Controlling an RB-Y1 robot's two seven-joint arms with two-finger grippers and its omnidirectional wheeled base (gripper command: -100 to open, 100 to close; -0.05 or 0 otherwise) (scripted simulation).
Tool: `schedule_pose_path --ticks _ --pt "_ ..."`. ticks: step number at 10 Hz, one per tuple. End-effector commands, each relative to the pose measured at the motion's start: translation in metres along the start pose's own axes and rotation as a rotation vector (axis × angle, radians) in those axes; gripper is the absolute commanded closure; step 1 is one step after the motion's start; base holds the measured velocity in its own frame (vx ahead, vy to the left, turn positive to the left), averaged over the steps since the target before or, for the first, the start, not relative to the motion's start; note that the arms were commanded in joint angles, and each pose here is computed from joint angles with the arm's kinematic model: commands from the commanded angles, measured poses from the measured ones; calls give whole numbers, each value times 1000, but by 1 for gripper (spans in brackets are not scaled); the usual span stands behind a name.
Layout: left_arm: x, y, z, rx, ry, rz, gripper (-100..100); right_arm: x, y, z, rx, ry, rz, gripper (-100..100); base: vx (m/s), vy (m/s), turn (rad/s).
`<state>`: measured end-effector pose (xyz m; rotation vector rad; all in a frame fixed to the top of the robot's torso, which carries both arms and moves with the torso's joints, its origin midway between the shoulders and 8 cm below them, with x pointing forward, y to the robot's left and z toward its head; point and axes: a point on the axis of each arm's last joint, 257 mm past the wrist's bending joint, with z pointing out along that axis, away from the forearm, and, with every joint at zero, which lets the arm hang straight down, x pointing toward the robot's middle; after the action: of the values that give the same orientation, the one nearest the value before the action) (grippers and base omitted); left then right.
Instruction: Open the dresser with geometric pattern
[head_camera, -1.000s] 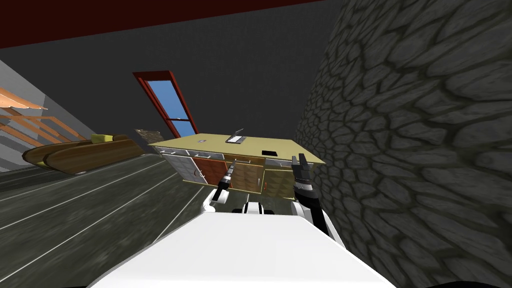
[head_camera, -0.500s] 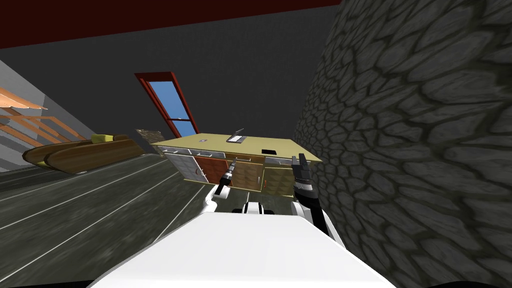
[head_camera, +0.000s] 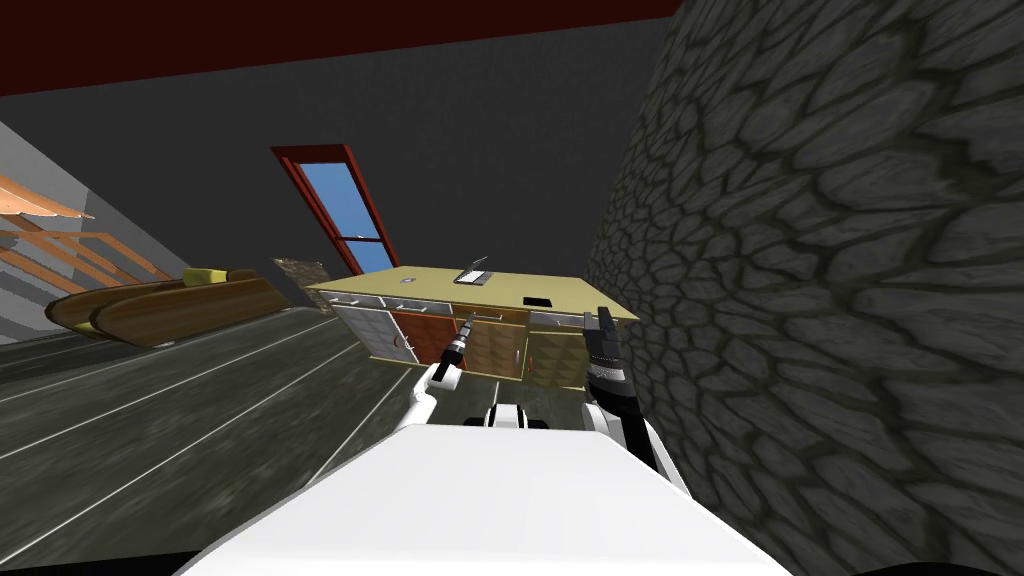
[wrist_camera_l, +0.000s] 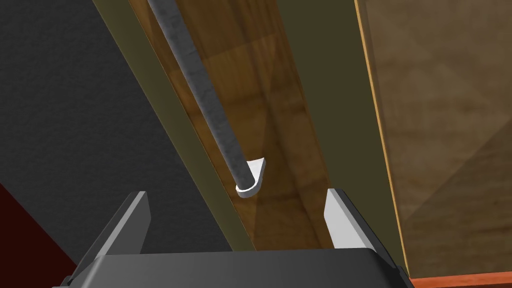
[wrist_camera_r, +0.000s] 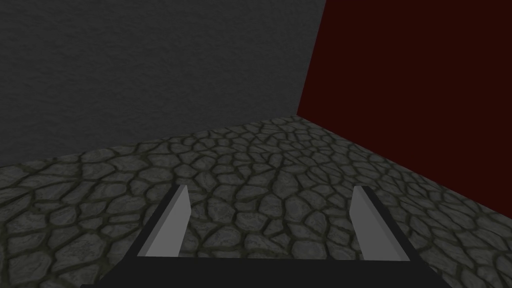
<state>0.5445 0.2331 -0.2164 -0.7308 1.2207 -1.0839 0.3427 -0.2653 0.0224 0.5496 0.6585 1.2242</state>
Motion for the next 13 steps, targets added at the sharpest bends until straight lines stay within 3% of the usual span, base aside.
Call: schedule_pose_path --ticks 1,3,4,5,6,7,9,11,12,13 --pt "-2 0 4 -8 2 0 -100 0 0 0 0 0 0 0 -22 4 -3" --pt "-7 -7 16 -13 0 0 -100 0 0 0 0 0 0 0 64 -7 -17" --pt "-6 -6 12 -10 0 1 -100 0 0 0 0 0 0 0 40 -4 -3" --pt "-3 0 5 -11 2 0 100 0 0 0 0 0 0 0 -47 1 21" --pt "-5 -2 8 -14 2 0 100 0 0 0 0 0 0 0 -33 0 9" --pt "-2 -3 13 -23 -4 -33 -100 0 0 0 0 0 0 0 -43 -79 0" --pt "-2 -3 13 -22 -4 -32 -100 0 0 0 0 0 0 0 -38 -112 2" --pt "-7 -10 24 -25 -7 -34 -100 0 0 0 0 0 0 0 59 -15 -16" --pt "-6 -8 22 -23 -6 -34 -100 0 0 0 0 0 0 0 38 -5 -3" --pt "-2 -3 13 -24 -4 -35 100 0 0 0 0 0 0 0 -47 7 26"
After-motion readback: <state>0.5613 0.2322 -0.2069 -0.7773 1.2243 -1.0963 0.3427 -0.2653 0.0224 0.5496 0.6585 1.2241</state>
